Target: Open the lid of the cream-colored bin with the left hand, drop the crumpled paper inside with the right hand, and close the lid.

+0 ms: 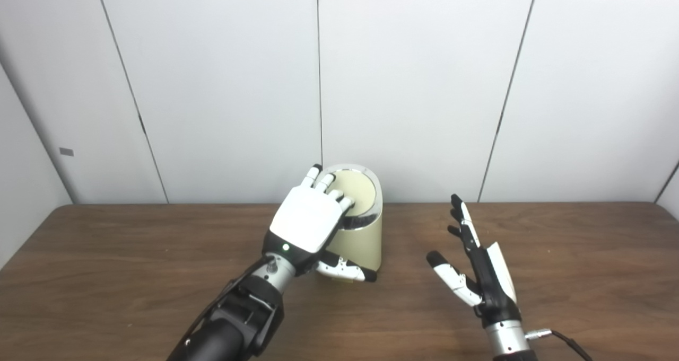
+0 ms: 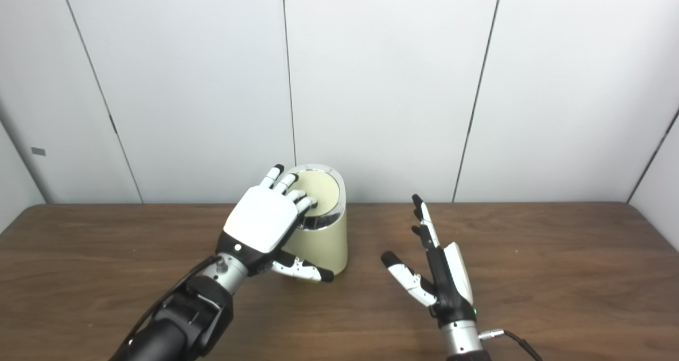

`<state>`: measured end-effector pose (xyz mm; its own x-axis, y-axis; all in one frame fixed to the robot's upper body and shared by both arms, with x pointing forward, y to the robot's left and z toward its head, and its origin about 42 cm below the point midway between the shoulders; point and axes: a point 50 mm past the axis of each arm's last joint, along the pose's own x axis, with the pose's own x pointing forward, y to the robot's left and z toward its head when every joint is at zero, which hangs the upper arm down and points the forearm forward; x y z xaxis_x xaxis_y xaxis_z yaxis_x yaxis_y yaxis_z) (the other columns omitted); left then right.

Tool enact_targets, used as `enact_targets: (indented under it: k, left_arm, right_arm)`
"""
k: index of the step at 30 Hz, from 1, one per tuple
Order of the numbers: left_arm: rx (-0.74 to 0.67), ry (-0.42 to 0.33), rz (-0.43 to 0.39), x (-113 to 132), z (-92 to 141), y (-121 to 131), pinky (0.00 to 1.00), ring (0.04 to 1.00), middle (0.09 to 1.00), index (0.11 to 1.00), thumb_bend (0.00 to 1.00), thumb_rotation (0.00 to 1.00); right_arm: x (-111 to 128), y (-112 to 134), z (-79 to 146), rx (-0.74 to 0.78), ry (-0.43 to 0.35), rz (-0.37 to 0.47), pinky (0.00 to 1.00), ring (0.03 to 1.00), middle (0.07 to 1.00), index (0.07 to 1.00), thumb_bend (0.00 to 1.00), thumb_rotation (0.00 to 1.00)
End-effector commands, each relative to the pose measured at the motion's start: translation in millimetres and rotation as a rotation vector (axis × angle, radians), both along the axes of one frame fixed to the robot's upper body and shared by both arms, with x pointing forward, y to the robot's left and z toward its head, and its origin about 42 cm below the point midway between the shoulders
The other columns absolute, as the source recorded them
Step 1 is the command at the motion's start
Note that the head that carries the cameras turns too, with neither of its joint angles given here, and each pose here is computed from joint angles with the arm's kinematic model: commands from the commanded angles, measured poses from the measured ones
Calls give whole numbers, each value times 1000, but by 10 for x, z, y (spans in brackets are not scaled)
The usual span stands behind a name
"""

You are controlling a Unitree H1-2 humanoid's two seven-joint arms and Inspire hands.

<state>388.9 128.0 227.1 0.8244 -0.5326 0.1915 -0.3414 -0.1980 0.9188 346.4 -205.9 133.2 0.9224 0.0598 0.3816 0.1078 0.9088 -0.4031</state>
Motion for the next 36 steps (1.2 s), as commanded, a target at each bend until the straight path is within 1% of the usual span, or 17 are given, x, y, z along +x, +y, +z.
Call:
enact_targets:
  k: [1, 5, 8, 11, 13, 17, 19, 21, 23, 25, 28, 33, 35, 36]
  left_arm:
    - [114, 74, -13, 21, -251, 73, 1000, 896, 768, 764, 994, 978]
    - [133, 118, 2, 31, -387, 129, 1000, 876, 740, 744, 1000, 934]
    - [141, 138, 7, 32, -435, 148, 1000, 870, 731, 734, 1000, 961]
    - [107, 151, 10, 40, -409, 148, 1000, 870, 745, 742, 1000, 972]
    - [75, 130, 2, 38, -337, 128, 1000, 874, 761, 754, 1000, 975]
    - [17, 87, -9, 36, -236, 99, 1000, 850, 757, 748, 1000, 994]
    - [-32, 84, -12, 24, -149, 78, 1000, 861, 770, 761, 997, 998]
    - [-86, 85, -12, 8, -51, 61, 1000, 900, 825, 812, 990, 984]
    - [-128, 82, -3, 6, 73, 41, 1000, 980, 933, 924, 978, 994]
    - [-180, 50, 10, 31, 207, 16, 1000, 995, 981, 973, 979, 999]
    - [-261, -19, 21, 81, 391, -27, 1000, 1000, 998, 998, 959, 991]
    - [-348, -73, 39, 143, 623, -83, 1000, 1000, 1000, 1000, 934, 988]
    - [-370, -91, 37, 152, 675, -88, 1000, 1000, 1000, 1000, 928, 983]
    - [-376, -113, 41, 153, 709, -90, 1000, 1000, 1000, 1000, 927, 983]
  right_arm:
    - [-145, 39, -179, 13, 52, -5, 870, 960, 994, 998, 534, 878]
    - [-147, 46, -165, 9, 51, -10, 865, 954, 988, 996, 548, 887]
    - [-148, 47, -164, 10, 57, -9, 862, 953, 990, 997, 560, 890]
    - [-144, 44, -167, 9, 55, -8, 859, 951, 989, 996, 565, 889]
    - [-139, 49, -174, 3, 55, -6, 864, 952, 990, 997, 559, 890]
    - [-133, 55, -190, -4, 56, 0, 896, 962, 992, 996, 570, 898]
    - [-133, 63, -193, -7, 52, -1, 893, 960, 990, 993, 572, 898]
    - [-131, 69, -191, -9, 47, 0, 894, 960, 990, 993, 581, 896]
    - [-127, 75, -191, -12, 42, 4, 906, 965, 990, 992, 591, 893]
    - [-122, 79, -199, -10, 39, 7, 912, 967, 990, 991, 602, 891]
    - [-118, 86, -201, -14, 39, 11, 914, 969, 991, 992, 606, 885]
    - [-118, 106, -193, -40, 35, 20, 908, 968, 994, 996, 601, 880]
    - [-118, 115, -190, -42, 33, 21, 907, 967, 995, 995, 597, 873]
    - [-117, 119, -190, -41, 28, 23, 907, 967, 995, 995, 597, 873]
